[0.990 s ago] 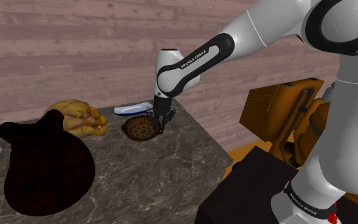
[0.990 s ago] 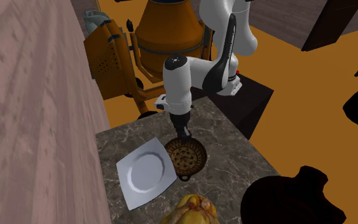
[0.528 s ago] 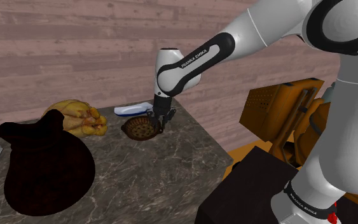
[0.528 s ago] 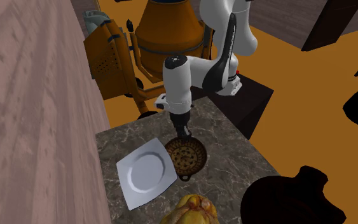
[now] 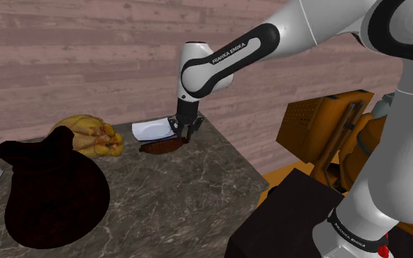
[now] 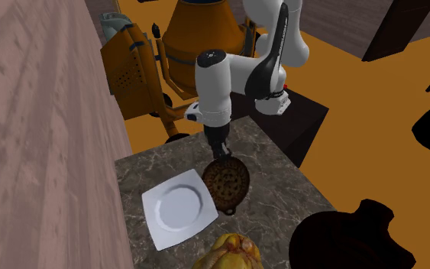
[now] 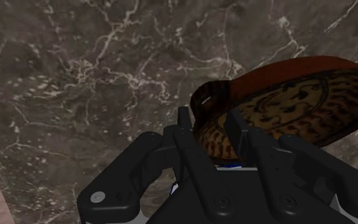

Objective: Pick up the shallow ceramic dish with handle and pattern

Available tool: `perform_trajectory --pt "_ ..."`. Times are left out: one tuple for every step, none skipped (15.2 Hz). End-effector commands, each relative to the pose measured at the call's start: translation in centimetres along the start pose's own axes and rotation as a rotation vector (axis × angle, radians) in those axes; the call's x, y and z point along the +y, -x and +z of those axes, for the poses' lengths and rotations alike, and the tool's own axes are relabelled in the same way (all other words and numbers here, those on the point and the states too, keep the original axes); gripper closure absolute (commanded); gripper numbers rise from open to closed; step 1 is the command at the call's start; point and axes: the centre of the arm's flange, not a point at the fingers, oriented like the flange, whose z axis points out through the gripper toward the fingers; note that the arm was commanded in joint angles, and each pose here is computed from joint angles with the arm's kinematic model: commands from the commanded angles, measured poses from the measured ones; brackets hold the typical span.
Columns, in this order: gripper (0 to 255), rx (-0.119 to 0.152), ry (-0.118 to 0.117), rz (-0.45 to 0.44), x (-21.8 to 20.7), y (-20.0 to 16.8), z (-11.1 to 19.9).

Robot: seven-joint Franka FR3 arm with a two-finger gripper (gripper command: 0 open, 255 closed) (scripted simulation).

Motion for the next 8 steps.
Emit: perform_trajectory --pt "255 0.0 0.0 0.0 -0.1 -0.1 -1.0" --pt "255 0.0 0.0 0.0 -0.1 -0.1 -1.6" --pt "255 0.0 0.0 0.0 -0.2 0.0 -2.1" --pt "255 0.0 0.0 0.0 -0.3 0.0 -2.6" --pt "255 0.0 0.0 0.0 -0.3 0.0 -3.1" --pt "255 0.0 0.0 0.0 -0.4 0.0 -3.7" --pt "255 0.0 0.0 0.0 -0.4 0.0 -3.7" --pt "255 0.0 0.0 0.0 -0.4 0.0 -3.7"
